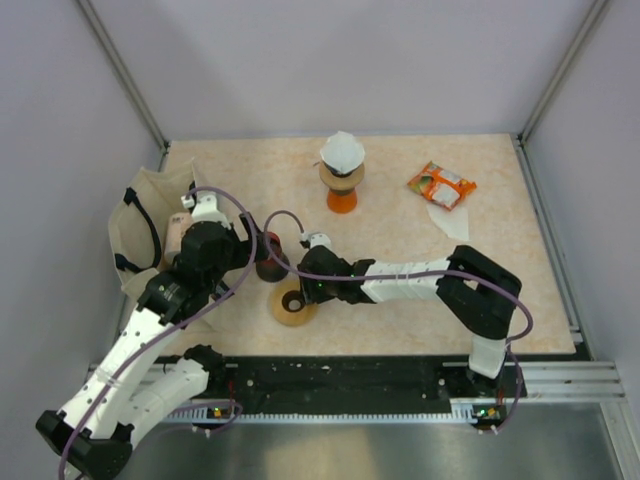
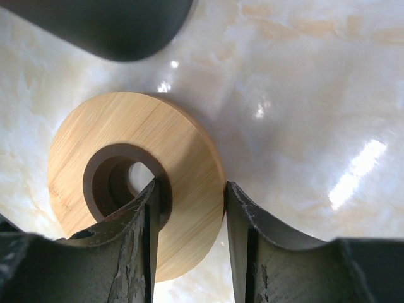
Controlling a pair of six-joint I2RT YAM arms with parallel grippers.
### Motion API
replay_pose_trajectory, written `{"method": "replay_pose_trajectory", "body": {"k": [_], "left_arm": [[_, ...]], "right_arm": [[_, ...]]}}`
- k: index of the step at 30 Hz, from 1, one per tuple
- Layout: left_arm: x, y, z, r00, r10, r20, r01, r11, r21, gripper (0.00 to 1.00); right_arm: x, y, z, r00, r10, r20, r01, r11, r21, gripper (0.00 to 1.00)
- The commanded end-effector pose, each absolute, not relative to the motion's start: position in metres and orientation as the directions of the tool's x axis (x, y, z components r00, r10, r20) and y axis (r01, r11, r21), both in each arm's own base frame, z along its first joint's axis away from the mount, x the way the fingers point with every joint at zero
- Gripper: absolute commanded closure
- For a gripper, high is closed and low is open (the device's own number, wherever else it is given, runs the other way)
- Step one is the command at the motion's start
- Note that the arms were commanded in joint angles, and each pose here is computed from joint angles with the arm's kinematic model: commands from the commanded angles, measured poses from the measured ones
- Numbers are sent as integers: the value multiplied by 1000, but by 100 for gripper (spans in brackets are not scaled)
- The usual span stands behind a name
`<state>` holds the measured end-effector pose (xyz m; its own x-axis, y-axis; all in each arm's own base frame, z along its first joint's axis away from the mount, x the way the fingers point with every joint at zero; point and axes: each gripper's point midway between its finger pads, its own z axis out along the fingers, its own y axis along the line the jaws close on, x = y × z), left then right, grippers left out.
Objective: Place the coffee filter in the dripper
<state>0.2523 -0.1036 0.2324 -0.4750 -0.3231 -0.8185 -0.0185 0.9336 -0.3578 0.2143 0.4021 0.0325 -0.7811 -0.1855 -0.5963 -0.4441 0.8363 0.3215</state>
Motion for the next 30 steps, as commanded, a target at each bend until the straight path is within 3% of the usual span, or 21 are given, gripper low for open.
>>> {"method": "replay_pose_trajectory", "body": {"k": [1,8,18,30], "left_arm": [[257,-102,248,-416,-365,-833,-20,919,-393,1],[260,-98,257,-374,-397,-838,-39,910,-413,1],[254,-88,262,-343,-421,-840,-68,903,-424,1],[247,-80,259,-342,-438,-831,-106,897,-429,1]], "right_arm": [[208,400,80,-717,-183,-673,-522,781,344,78],[211,378,148,-660,-156,-735,-575,735,360,80],[289,407,236,-570,-90,-817,-573,756,316,79],[309,463,217,-597,-196,-778,-638,704,312,78]]}}
